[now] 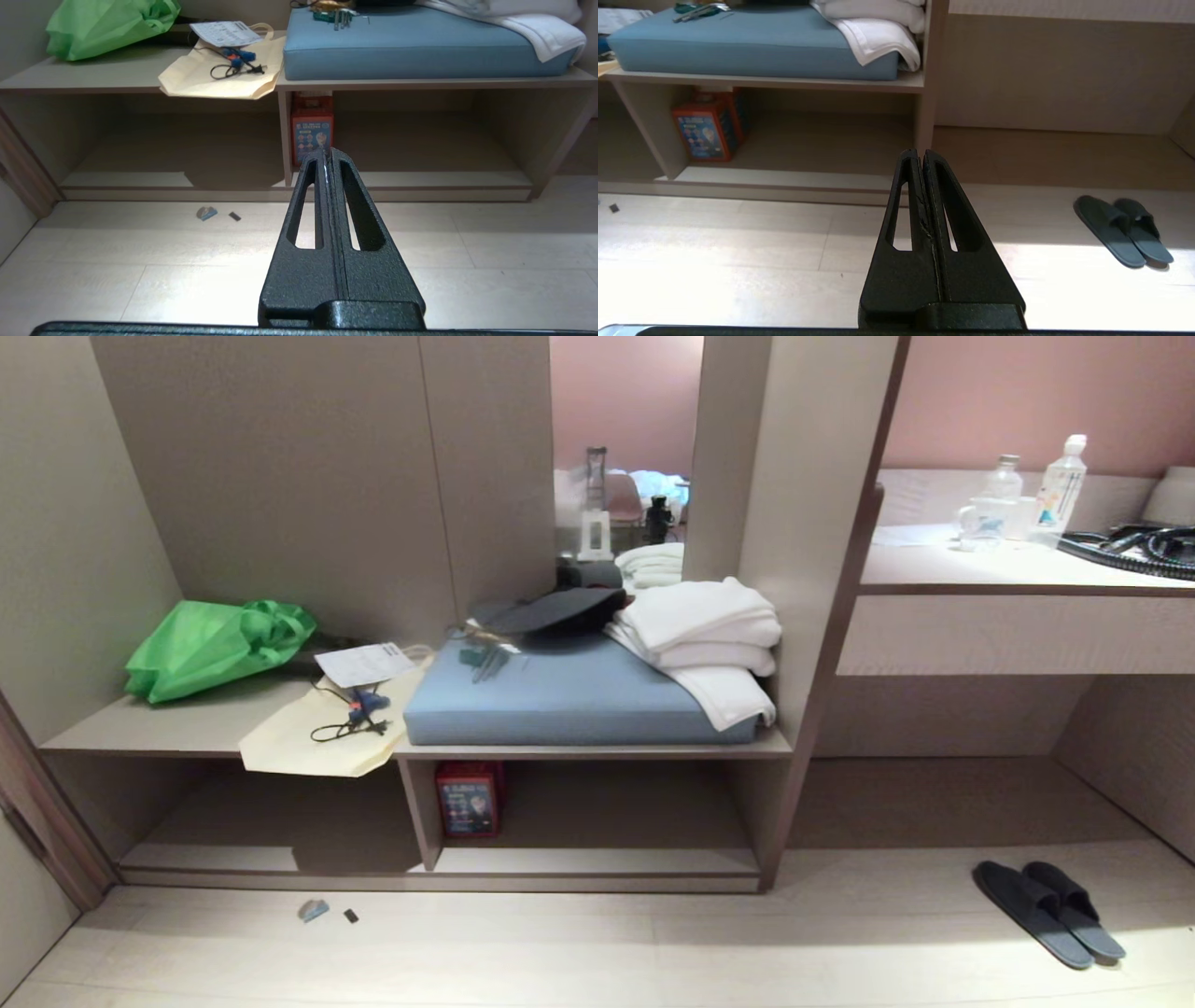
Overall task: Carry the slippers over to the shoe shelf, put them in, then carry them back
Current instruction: Pick up the slippers on the floor
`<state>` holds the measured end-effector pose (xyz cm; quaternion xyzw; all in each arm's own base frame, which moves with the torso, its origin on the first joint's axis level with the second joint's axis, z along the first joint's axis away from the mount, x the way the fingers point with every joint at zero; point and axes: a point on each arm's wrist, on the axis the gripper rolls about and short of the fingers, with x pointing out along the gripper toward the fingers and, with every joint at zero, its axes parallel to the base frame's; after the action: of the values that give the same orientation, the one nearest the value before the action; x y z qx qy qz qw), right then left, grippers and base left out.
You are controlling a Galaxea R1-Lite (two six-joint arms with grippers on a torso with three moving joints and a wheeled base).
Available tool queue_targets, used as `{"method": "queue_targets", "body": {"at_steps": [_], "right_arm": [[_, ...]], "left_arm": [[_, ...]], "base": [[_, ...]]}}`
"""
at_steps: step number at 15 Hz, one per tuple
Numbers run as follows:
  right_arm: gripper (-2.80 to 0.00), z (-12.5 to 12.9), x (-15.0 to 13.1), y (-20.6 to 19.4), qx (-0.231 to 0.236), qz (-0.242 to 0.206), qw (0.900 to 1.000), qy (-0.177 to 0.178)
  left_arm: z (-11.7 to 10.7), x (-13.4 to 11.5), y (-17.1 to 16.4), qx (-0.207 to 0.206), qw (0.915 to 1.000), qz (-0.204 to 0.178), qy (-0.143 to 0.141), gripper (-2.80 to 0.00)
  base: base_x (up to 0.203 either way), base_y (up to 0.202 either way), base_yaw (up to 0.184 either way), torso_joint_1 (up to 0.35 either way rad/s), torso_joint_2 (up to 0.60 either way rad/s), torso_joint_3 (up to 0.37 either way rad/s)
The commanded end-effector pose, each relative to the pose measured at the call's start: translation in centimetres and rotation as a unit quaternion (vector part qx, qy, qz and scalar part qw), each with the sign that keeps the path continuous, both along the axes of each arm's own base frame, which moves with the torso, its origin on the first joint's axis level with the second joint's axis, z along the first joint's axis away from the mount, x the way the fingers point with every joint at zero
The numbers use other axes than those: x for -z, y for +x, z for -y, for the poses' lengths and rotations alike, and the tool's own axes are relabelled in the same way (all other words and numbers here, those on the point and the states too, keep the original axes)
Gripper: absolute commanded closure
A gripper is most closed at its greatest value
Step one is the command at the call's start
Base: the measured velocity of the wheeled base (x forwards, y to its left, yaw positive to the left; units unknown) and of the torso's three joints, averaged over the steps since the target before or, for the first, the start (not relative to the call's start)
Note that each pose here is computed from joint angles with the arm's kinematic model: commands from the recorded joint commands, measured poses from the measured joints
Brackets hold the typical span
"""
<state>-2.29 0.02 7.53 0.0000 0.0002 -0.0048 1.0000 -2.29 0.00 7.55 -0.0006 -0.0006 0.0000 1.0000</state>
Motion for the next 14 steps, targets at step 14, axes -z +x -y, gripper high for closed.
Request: {"method": "queue_targets", "body": {"at_steps": [14], "right_arm": [[0.0,0.0,0.04,0.02,0.0,-0.001,1.0,-0.002]], "left_arm": [[0.0,0.0,0.0,0.0,1.0,0.0,0.0,0.0]], "base": [[0.075,0.0,0.0,0.001,0.0,0.001]]}}
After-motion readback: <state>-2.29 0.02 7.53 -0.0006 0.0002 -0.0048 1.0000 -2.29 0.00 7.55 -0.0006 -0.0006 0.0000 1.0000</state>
